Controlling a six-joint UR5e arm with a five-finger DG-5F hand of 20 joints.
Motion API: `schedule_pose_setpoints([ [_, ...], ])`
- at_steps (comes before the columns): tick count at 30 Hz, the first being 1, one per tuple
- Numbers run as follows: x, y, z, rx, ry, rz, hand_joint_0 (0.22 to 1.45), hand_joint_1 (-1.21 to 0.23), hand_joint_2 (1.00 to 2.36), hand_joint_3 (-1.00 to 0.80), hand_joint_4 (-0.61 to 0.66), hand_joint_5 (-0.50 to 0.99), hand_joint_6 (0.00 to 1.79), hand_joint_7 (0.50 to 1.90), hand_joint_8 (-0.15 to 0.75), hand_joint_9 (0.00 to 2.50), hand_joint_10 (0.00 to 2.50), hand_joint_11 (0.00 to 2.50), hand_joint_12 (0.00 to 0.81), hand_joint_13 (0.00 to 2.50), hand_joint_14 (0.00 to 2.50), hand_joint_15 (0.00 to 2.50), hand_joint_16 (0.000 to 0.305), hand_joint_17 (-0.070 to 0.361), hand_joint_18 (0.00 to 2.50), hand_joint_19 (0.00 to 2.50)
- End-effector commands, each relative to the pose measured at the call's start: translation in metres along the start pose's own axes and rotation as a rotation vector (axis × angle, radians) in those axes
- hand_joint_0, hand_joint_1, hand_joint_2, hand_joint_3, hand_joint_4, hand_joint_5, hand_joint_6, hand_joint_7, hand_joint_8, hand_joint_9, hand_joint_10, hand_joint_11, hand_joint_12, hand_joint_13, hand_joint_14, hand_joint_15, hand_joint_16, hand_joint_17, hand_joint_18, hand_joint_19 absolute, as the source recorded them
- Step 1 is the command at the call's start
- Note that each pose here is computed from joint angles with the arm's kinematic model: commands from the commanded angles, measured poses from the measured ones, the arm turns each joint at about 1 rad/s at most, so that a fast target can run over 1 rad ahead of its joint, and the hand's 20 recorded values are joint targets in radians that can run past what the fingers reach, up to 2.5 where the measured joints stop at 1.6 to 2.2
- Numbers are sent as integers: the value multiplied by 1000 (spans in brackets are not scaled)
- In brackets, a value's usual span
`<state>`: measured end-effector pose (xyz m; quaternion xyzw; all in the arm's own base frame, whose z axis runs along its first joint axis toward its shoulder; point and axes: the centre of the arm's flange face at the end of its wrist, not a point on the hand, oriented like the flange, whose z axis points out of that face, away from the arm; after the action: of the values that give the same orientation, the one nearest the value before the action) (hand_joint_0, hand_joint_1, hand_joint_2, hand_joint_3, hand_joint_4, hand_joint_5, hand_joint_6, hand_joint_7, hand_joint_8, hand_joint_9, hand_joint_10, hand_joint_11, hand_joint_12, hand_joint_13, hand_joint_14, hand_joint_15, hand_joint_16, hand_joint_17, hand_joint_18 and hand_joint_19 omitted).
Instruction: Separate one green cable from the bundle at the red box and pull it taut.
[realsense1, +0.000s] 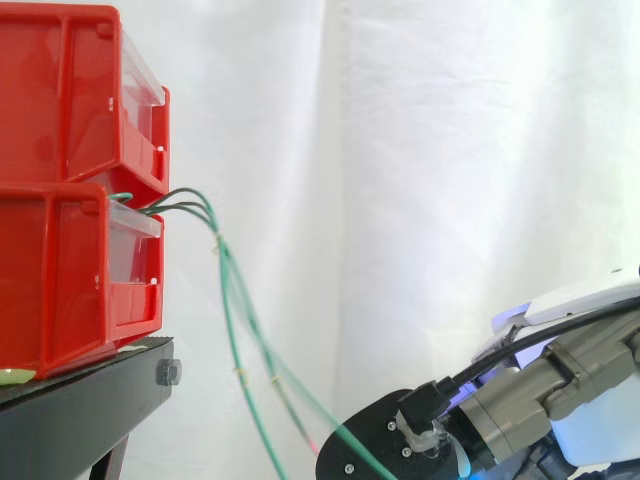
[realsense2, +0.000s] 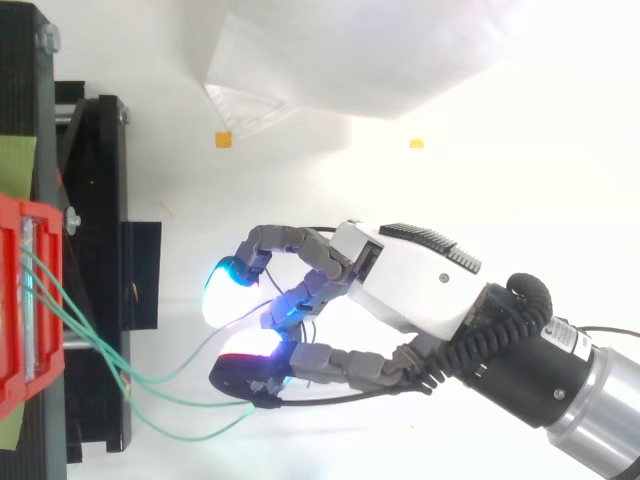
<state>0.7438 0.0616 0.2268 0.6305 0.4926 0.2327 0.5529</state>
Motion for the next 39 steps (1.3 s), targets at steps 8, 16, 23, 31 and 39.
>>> schedule_pose_setpoints([
  [8, -8, -3, 10, 10, 52, -1, 729, -1207, 1000, -500, 233, -228, 503, 907, 324, 407, 18, 611, 376, 551, 23, 811, 66, 149, 399, 682],
  [16, -12, -3, 14, 14, 85, -1, 387, -880, 1000, -500, 316, -209, 503, 902, 374, 455, 12, 516, 427, 563, 21, 743, 80, 179, 454, 642],
  [23, -13, -3, 15, 15, 87, -3, 329, -242, 1000, -500, 327, -189, 503, 871, 396, 656, 13, 500, 454, 645, 17, 667, 87, 196, 526, 610],
  [31, -13, -3, 15, 13, 87, -2, 353, -331, 1000, -500, 322, -185, 503, 874, 391, 694, 12, 529, 445, 649, 17, 673, 83, 187, 506, 630],
  [39, -10, -2, 14, 12, 91, -1, 483, -718, 1000, -500, 334, -123, 504, 941, 318, 907, 18, 702, 364, 727, 20, 748, 61, 138, 557, 730],
])
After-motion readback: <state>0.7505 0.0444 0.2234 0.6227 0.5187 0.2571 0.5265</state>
